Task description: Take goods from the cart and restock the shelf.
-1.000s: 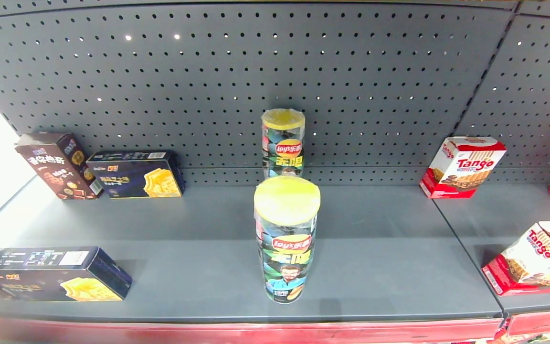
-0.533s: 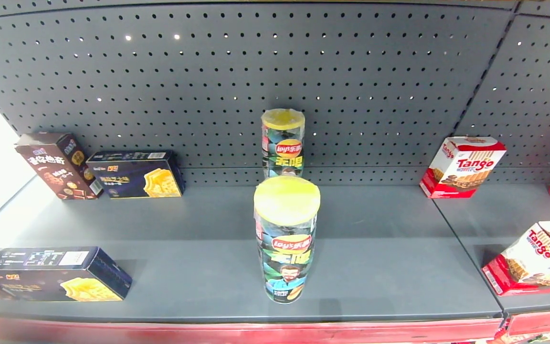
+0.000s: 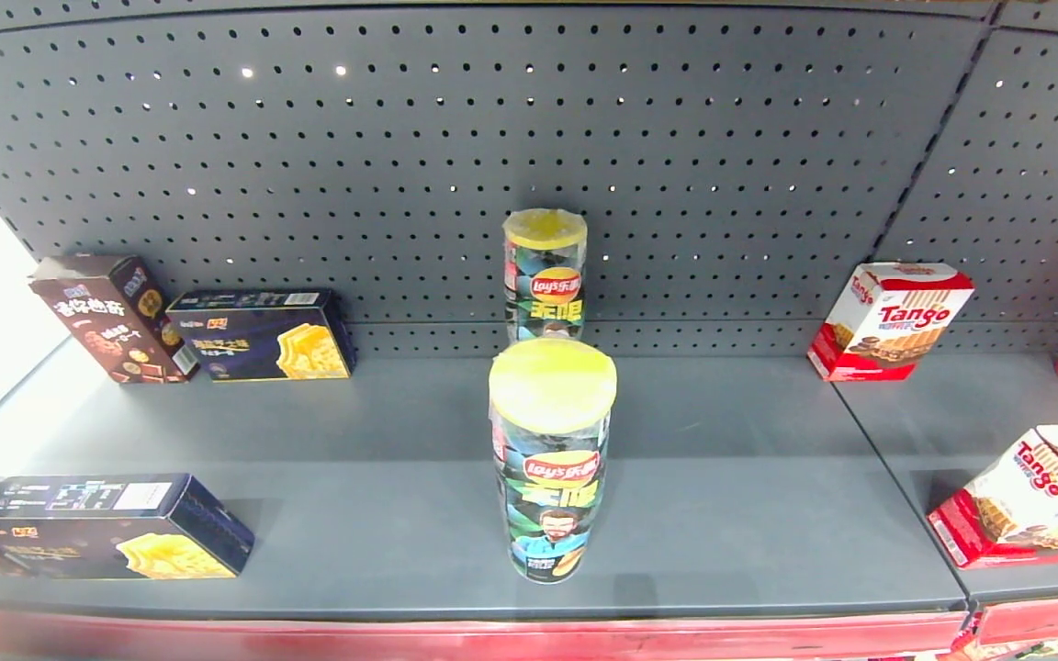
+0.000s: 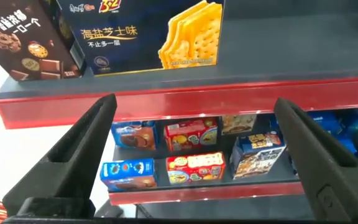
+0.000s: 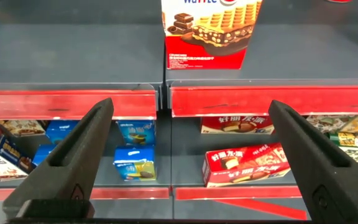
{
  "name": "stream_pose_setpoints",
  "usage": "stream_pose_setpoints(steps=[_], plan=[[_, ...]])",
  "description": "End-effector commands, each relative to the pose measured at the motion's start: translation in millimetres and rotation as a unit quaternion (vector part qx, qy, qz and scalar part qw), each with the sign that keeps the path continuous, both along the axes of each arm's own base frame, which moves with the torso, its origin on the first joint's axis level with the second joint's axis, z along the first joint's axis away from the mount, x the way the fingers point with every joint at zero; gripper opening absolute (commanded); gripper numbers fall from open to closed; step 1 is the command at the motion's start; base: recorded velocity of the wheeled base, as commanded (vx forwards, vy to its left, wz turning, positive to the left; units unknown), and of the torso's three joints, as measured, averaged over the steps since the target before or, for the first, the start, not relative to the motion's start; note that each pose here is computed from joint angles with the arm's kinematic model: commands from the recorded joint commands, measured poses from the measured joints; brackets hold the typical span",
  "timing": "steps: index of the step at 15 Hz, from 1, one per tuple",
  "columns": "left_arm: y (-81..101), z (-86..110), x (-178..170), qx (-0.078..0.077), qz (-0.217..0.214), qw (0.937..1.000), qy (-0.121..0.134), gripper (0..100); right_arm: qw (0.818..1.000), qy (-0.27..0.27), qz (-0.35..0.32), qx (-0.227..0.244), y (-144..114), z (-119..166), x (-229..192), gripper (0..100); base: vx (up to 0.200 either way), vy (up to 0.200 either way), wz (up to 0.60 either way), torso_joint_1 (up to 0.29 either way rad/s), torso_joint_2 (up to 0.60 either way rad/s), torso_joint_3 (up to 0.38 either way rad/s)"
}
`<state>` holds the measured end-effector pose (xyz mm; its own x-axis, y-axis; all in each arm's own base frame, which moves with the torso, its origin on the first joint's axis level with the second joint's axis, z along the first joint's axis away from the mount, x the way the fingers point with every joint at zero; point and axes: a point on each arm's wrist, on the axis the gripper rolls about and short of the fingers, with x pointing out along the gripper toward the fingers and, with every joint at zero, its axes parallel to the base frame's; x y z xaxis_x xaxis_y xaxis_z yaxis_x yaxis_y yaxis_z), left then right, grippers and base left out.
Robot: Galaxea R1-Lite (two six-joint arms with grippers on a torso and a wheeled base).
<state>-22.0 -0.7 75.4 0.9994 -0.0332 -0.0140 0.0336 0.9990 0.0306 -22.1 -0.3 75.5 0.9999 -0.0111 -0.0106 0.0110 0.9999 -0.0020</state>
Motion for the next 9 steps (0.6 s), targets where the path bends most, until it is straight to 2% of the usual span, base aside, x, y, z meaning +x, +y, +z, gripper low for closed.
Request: stream_pose_setpoints(steps=[1, 3, 5, 7, 9], plan=[[-0.1, 0.0, 0.0, -0.001, -0.001, 1.0000, 0.000, 100, 1.000, 0.001, 0.000, -0.001, -0.1, 0.1, 0.1, 100, 0.000, 0.000, 0.00, 0.000, 0.00, 0.000], [0.0, 0.0, 0.0, 0.000, 0.001, 1.0000, 0.000, 100, 1.000, 0.001, 0.001, 0.000, 0.0, -0.1, 0.0, 100, 0.000, 0.000, 0.00, 0.000, 0.00, 0.000], [0.1, 0.0, 0.0, -0.006, 0.002, 1.0000, 0.000, 100, 1.000, 0.001, 0.000, 0.000, 0.0, 0.1, 0.1, 100, 0.000, 0.000, 0.00, 0.000, 0.00, 0.000], [-0.1, 0.0, -0.1, -0.001, -0.003, 1.0000, -0.001, 100, 1.000, 0.001, -0.001, 0.000, 0.0, 0.1, 0.1, 100, 0.000, 0.000, 0.00, 0.000, 0.00, 0.000], [0.0, 0.0, 0.0, -0.005, 0.000, 1.0000, 0.000, 100, 1.000, 0.001, -0.001, 0.000, 0.0, 0.1, 0.1, 100, 0.000, 0.000, 0.00, 0.000, 0.00, 0.000]])
